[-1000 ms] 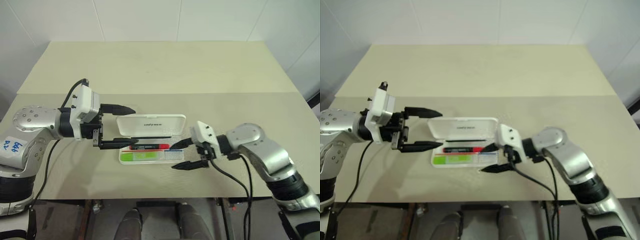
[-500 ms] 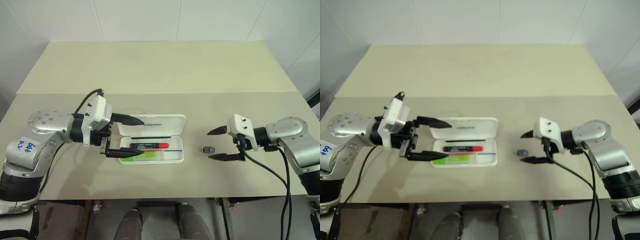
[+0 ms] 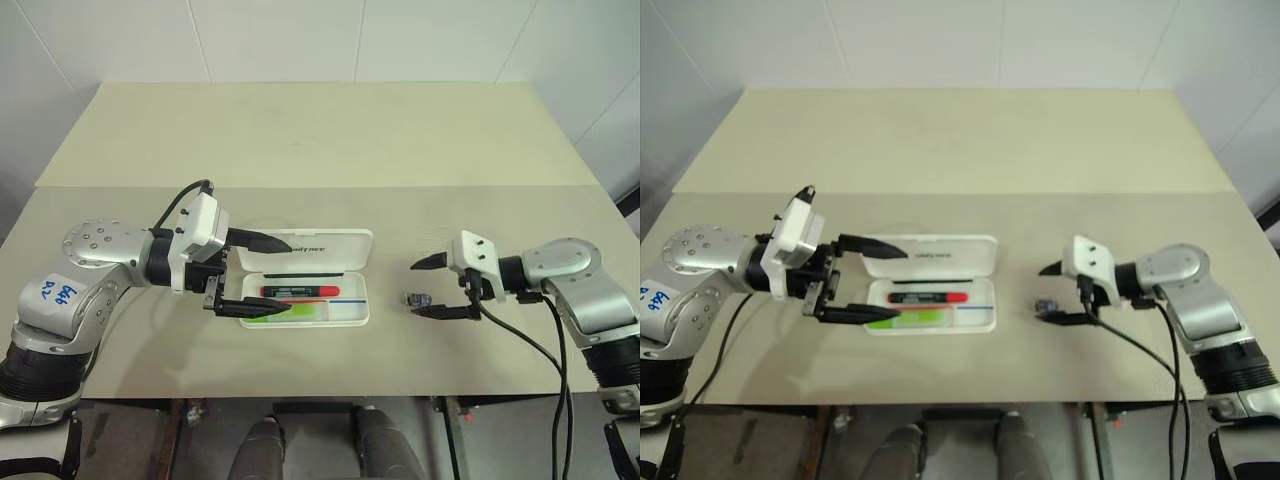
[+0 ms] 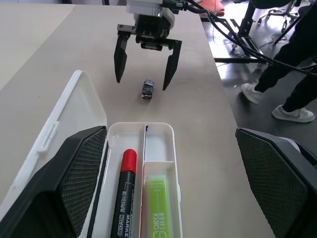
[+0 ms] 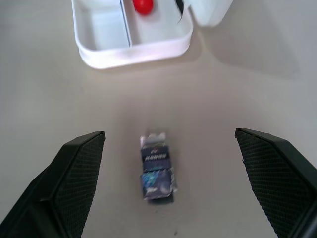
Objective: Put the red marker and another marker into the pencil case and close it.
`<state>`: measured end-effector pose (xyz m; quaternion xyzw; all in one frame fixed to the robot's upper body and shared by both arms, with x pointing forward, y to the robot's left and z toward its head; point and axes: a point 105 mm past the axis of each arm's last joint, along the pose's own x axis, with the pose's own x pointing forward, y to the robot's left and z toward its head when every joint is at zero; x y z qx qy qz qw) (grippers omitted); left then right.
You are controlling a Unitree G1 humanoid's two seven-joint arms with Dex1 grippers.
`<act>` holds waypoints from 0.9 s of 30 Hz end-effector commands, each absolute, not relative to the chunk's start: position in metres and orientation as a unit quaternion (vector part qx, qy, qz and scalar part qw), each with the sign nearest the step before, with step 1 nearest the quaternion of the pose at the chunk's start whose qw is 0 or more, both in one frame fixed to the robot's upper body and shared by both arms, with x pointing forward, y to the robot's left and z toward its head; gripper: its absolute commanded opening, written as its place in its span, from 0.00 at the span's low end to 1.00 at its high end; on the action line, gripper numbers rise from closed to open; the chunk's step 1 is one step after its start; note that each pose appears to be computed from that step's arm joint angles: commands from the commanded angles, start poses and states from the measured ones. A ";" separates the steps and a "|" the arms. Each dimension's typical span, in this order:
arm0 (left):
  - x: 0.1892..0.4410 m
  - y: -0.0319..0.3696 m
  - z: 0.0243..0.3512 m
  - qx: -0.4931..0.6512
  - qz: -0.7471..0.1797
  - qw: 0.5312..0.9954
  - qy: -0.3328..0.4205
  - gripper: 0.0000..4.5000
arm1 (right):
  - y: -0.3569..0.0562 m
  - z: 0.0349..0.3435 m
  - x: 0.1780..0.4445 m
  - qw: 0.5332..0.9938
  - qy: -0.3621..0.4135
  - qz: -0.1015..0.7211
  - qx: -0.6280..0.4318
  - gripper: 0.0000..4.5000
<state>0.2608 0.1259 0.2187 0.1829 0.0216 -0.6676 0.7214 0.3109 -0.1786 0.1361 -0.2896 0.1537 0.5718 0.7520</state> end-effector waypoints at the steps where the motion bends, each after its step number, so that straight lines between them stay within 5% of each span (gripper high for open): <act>1: 0.257 0.121 0.228 0.198 -0.672 0.714 0.002 1.00 | -0.186 0.139 0.311 0.757 0.152 0.562 -0.297 0.99; 12: 0.257 0.120 0.231 0.197 -0.671 0.715 -0.002 1.00 | -0.195 0.121 0.317 0.771 0.170 0.542 -0.287 0.99; 15: 0.258 0.120 0.232 0.197 -0.669 0.717 -0.003 1.00 | -0.194 0.117 0.319 0.777 0.171 0.538 -0.279 0.87; 25: 0.258 0.120 0.234 0.195 -0.667 0.719 -0.005 1.00 | -0.177 0.120 0.309 0.765 0.157 0.569 -0.257 0.08; 27: 0.258 0.120 0.234 0.195 -0.667 0.719 -0.004 1.00 | -0.177 0.120 0.308 0.764 0.160 0.571 -0.256 0.08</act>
